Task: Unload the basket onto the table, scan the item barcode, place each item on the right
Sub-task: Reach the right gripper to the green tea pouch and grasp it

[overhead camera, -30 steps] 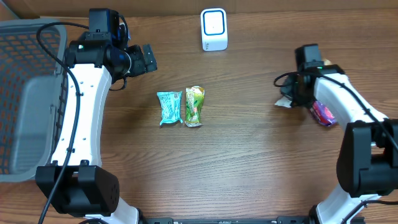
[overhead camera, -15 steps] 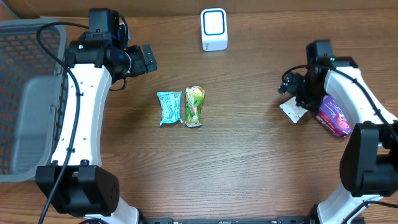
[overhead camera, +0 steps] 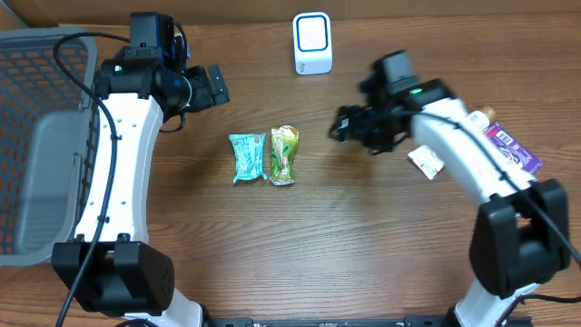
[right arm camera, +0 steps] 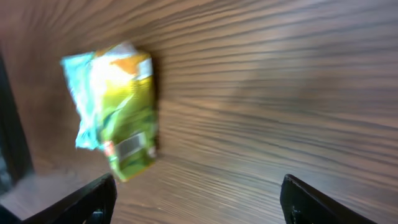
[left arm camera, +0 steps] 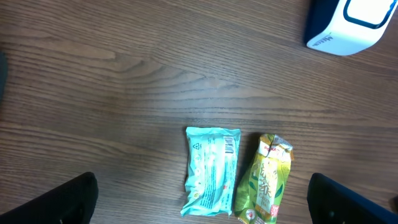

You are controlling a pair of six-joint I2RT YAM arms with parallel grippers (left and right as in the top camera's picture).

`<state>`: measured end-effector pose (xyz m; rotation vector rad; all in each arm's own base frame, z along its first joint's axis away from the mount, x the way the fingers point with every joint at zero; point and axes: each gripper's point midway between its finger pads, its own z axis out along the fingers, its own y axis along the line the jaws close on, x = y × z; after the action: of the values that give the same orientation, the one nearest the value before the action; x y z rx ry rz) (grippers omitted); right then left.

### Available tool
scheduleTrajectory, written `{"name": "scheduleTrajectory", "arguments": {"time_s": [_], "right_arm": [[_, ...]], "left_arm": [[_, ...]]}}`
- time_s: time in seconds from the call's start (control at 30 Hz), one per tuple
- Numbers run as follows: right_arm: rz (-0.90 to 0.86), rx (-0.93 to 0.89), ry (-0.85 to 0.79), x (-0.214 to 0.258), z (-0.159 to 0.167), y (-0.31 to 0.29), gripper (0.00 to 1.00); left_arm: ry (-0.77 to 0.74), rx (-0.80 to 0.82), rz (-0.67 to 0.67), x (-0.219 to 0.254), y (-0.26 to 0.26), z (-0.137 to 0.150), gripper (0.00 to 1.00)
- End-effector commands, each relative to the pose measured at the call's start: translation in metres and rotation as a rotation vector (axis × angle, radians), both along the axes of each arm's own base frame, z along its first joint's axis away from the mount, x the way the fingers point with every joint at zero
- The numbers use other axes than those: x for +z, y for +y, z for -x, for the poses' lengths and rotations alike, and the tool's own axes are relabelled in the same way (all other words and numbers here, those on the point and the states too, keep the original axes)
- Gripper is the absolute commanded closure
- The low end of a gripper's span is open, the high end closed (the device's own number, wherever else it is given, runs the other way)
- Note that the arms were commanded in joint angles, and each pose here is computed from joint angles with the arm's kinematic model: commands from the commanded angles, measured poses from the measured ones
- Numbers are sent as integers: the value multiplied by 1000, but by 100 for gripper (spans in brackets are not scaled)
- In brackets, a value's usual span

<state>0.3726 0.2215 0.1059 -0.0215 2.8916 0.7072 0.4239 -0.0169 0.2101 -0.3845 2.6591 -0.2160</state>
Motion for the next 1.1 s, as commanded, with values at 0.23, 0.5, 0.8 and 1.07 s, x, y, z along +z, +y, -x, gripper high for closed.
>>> {"name": "scheduleTrajectory", "arguments": {"time_s": [0.23, 0.5, 0.8, 1.07], "right_arm": [[124, 168, -226, -1, 13, 79, 27], [161, 196, -161, -53, 15, 91, 33], [195, 142, -104, -67, 5, 63, 35], [133, 134, 21, -79, 2, 31, 36]], "left_arm": [[-28, 6, 11, 11, -1, -1, 0], [-27, 6, 11, 11, -1, -1, 0], [-27, 6, 11, 11, -1, -1, 0], [-27, 6, 11, 11, -1, -1, 0]]}}
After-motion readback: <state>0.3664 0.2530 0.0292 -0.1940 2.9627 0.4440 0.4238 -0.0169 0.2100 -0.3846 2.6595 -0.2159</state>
